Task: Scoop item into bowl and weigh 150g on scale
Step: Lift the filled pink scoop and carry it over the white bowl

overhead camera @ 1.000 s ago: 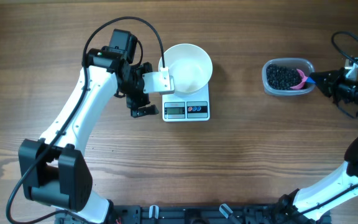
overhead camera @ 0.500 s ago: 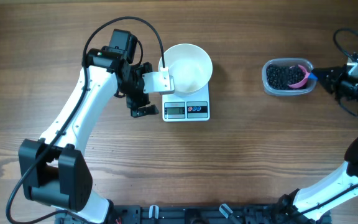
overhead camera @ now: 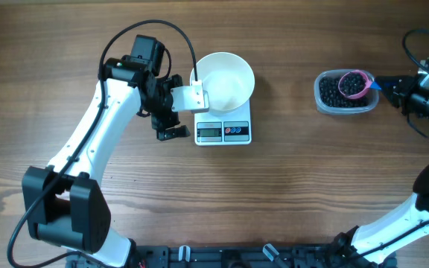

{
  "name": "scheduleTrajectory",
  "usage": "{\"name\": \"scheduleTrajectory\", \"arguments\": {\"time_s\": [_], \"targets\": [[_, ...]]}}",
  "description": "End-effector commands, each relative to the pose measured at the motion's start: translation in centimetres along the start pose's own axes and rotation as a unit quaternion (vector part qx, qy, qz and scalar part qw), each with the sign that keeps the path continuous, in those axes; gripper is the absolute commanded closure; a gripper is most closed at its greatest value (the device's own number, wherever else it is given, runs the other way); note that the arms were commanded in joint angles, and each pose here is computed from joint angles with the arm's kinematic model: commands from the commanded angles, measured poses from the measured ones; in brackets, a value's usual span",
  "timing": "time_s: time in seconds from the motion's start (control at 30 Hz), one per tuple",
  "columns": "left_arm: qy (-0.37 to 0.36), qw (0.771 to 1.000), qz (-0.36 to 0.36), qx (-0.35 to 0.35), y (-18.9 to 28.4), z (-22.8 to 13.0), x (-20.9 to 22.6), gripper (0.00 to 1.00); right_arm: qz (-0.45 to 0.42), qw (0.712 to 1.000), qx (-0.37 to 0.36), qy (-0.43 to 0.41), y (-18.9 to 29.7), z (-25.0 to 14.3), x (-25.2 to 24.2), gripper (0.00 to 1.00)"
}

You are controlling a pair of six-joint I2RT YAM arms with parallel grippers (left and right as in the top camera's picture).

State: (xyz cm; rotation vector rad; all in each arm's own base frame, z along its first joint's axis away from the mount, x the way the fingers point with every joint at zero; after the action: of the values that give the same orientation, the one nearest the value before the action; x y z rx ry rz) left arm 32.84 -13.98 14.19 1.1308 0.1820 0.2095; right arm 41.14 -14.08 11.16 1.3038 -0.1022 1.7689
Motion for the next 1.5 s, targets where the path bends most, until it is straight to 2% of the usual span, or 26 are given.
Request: {"name": "scheduleTrajectory", "arguments": {"time_s": [0.0,0.3,0.43,0.73,0.9,1.03,1.47], "targets": [[-0.009,1.000,0.003,-0.008,0.5,0.1,0.0,0.00,0.025,1.000,-0.008,0.002,0.5,0.8,0.8,0.96],[-0.009,1.000,0.003,-0.008,0.5,0.1,0.0,0.00,0.023,0.998,-0.012,-0.049,2.1,0.4,-0.1,0.96],[-0.009,1.000,0.003,-0.008,0.5,0.1,0.0,0.00,0.074,0.996,-0.014,-0.046,2.2,0.6,1.5,0.96],[-0.009,1.000,0.003,-0.008,0.5,0.1,0.0,0.00,0.076,0.996,-0.011,-0.052,2.2,0.4,1.5,0.96],[-0.009,1.000,0.003,-0.008,0.5,0.1,0.0,0.00,0.122,0.991,-0.014,-0.046,2.5,0.6,2.9,0.95],[-0.009,1.000,0.003,-0.008,0.5,0.1,0.0,0.00,0.127,0.991,-0.014,-0.047,2.5,0.6,3.0,0.95],[-0.009,1.000,0.003,-0.008,0.5,0.1,0.0,0.00,0.143,0.988,0.022,-0.047,0.0,-0.4,4.9,0.96]]}}
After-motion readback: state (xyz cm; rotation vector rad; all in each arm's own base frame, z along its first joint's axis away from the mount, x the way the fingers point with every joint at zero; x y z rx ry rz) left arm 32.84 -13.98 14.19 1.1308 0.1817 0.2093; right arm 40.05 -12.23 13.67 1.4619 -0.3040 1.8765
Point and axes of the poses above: each gripper's point midway between its finger pads, its own y axis back along the fingers, its own x axis along the line the jaws close on, z = x × y, the point moved 2 cm from there along y, back along the fingers, and after that the axes turned 11 degrees about y, right-handed, at the moved point
